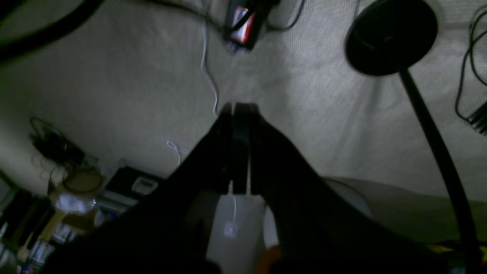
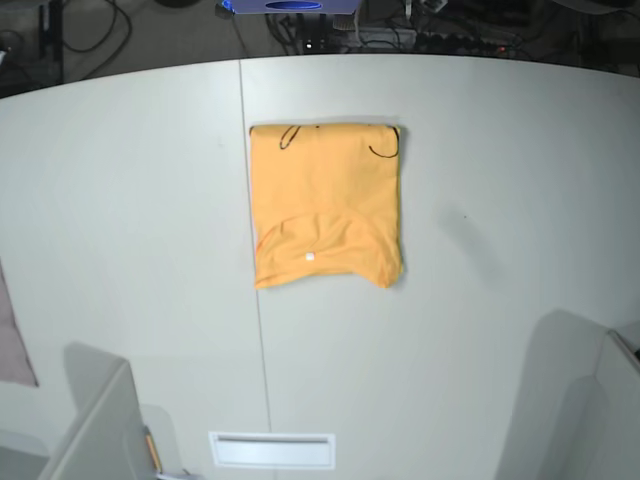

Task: Fold the T-shirt properly

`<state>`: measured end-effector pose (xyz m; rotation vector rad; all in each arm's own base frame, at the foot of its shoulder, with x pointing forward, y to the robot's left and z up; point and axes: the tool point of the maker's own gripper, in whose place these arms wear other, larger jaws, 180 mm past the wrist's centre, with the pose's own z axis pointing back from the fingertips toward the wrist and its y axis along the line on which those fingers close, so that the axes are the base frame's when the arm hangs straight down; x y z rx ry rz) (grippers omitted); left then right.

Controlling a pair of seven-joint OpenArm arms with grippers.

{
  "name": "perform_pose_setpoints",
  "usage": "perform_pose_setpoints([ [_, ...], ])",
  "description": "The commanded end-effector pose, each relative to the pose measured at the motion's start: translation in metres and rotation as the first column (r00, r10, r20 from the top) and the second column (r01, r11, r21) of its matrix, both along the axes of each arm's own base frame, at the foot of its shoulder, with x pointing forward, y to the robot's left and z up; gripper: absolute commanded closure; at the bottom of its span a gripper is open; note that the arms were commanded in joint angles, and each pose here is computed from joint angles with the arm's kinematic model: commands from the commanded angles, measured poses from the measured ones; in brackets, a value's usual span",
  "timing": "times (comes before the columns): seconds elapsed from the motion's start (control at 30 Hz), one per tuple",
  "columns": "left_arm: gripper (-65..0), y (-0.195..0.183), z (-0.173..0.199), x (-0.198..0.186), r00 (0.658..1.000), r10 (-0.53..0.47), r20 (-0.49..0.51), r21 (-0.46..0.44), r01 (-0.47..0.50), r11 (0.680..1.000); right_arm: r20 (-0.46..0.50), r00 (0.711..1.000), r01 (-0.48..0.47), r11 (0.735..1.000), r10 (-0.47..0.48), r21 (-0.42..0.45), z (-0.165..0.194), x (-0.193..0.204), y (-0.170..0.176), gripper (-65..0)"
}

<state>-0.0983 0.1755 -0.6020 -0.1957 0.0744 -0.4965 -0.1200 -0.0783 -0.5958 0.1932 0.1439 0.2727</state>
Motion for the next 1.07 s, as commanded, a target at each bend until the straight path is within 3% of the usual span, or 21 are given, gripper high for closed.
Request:
perform_pose_setpoints([
  [0.0,0.0,0.003,-0.004,-0.008,1.000,0.010,-0.016,0.006,-0.010,1.000,-0.028,1.000,0.005,1.000,-0.006,-0.017,-0.005,-0.014,-0.006,0.0],
  [0.17,0.0,-0.025,-0.032,-0.017,0.984,0.175,-0.015,-0.084,-0.176,0.981,0.005,1.000,0.027,0.995,-0.027,-0.095,-0.040,-0.031,-0.027,0.0],
  [0.3,0.0,-0.021,-0.037,-0.007,0.955,0.291,0.059,-0.112,-0.284,0.952,0.133,0.991,0.046,0.992,-0.030,-0.115,-0.050,-0.019,-0.039,0.0],
  [0.4,0.0,-0.014,-0.040,0.009,0.967,0.207,0.148,-0.087,-0.195,0.977,0.211,0.977,0.054,0.993,-0.031,-0.104,-0.051,-0.002,-0.039,0.0],
  [0.53,0.0,-0.013,-0.041,0.012,0.981,0.095,0.167,-0.082,-0.083,0.993,0.228,0.973,0.058,0.992,-0.032,-0.108,-0.053,0.008,-0.041,0.0],
  [1.03,0.0,-0.016,-0.043,0.026,0.979,0.077,0.188,-0.086,-0.062,0.994,0.261,0.965,0.072,0.991,-0.040,-0.114,-0.056,0.027,-0.046,0.0],
])
